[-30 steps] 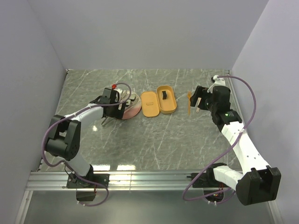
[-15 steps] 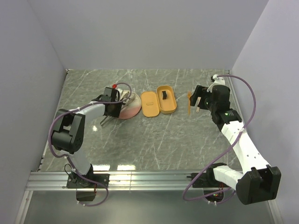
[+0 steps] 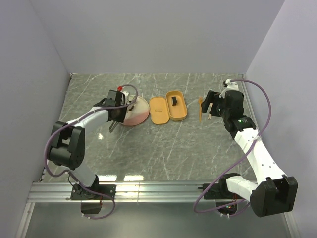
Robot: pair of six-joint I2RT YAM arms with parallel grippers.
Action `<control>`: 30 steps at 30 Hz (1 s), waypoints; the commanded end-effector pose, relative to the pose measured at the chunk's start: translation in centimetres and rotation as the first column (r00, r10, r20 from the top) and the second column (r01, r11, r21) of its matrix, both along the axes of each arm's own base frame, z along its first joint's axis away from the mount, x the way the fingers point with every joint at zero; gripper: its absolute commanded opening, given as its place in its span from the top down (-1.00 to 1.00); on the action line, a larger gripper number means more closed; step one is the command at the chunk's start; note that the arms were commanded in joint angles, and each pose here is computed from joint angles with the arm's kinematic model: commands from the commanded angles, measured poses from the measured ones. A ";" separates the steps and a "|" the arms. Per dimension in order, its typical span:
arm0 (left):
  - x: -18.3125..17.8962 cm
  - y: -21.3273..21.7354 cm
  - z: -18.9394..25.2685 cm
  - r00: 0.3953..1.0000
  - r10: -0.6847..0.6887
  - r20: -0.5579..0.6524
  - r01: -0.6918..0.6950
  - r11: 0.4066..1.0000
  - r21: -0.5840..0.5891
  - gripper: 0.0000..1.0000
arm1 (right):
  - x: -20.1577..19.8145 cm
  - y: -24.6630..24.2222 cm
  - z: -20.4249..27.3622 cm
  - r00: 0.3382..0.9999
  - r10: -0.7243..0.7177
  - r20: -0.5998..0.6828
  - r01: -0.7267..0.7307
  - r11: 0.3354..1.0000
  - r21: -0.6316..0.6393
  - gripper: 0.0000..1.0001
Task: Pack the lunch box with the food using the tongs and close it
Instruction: Grab the clamp with the left arm
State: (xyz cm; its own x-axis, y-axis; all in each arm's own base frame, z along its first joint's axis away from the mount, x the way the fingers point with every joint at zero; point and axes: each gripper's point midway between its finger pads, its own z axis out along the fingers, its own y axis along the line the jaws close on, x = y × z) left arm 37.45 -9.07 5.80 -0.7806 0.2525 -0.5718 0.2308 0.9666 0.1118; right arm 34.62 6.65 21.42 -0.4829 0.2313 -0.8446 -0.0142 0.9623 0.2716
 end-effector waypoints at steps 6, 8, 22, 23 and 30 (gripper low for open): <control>1.7 -0.4 6.6 0.992 0.012 0.129 -0.007 0.999 -0.037 0.09 | 0.7 0.6 1.5 0.999 0.011 0.047 -0.012 1.000 0.013 -0.72; 1.8 -0.2 7.3 0.990 0.025 0.140 -0.021 0.999 -0.034 0.09 | 0.7 0.7 1.6 0.999 0.015 0.048 -0.016 1.000 0.012 -0.72; 1.2 -0.4 13.6 0.959 0.075 0.273 -0.056 0.995 -0.078 0.10 | 0.9 1.1 1.3 0.999 0.027 0.043 -0.029 0.999 0.023 -0.72; 1.1 -0.4 13.7 0.959 0.074 0.275 -0.055 0.996 -0.077 0.10 | 0.9 1.1 1.2 0.999 0.029 0.040 -0.030 0.999 0.023 -0.71; 0.9 -0.8 13.1 0.964 0.076 0.253 -0.061 0.996 -0.067 0.10 | 1.0 1.5 1.2 0.998 0.042 0.039 -0.043 0.999 0.023 -0.71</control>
State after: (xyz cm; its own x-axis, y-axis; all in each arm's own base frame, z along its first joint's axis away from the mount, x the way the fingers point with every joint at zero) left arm 37.87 -9.77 17.21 -0.6464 0.1909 -0.7387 0.1645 0.9803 0.1094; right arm 34.81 7.47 20.77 -0.5041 0.2252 -0.8337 -0.0340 0.9595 0.2797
